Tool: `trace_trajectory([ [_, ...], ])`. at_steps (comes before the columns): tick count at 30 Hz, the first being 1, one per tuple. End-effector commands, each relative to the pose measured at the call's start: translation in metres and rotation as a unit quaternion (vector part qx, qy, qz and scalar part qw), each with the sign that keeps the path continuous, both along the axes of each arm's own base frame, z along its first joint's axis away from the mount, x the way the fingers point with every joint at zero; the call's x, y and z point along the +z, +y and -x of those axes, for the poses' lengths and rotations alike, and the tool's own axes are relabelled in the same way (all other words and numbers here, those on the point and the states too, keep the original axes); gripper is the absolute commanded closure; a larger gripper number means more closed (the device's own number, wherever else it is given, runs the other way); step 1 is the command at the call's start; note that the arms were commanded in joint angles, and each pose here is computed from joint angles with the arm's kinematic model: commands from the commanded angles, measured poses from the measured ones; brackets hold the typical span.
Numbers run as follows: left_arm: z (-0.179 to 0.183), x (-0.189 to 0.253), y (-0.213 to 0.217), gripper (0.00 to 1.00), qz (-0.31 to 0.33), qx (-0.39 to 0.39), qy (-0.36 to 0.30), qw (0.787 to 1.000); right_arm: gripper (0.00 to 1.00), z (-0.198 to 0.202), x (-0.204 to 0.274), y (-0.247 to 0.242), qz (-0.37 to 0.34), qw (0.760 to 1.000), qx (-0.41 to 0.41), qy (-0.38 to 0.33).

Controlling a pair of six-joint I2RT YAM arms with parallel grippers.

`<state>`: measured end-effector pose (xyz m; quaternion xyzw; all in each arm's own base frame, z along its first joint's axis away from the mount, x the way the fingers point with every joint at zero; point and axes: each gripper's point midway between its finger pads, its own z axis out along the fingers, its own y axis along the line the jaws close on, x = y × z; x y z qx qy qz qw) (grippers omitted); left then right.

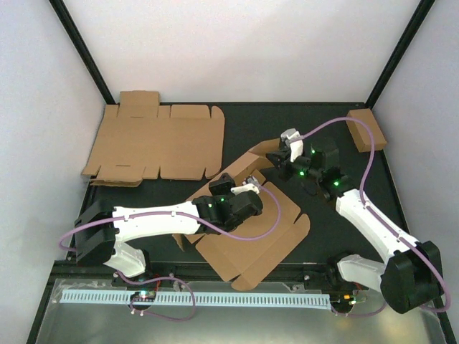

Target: Fold the paper box

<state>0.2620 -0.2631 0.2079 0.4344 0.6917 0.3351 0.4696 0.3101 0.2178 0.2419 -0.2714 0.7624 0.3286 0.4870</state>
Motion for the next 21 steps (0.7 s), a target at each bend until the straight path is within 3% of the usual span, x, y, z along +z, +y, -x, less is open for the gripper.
trace_trajectory([
  [1,-0.005,0.025,0.003,0.99,0.039,0.012,-0.013,0.999,0.98,-0.003,0.024,0.005,-0.014,1.0,-0.014,-0.001],
  [12,-0.012,0.025,0.005,0.99,0.057,0.01,0.01,0.998,0.98,-0.002,0.022,0.005,-0.017,0.997,-0.051,0.046],
  [13,-0.012,0.024,0.005,0.99,0.057,0.008,0.013,0.998,0.94,-0.004,0.019,0.002,-0.005,0.997,-0.059,0.038],
  [14,-0.012,0.023,0.005,0.99,0.058,0.006,0.015,0.998,0.82,-0.01,0.014,-0.006,0.012,0.996,-0.084,0.028],
  [17,-0.011,0.021,0.005,0.98,0.061,0.002,0.019,0.998,0.76,-0.018,0.01,-0.018,0.046,0.994,-0.096,-0.002],
  [21,-0.011,0.016,0.005,0.99,0.055,0.002,0.023,0.998,0.57,-0.031,0.008,-0.033,0.061,0.994,-0.088,-0.03],
])
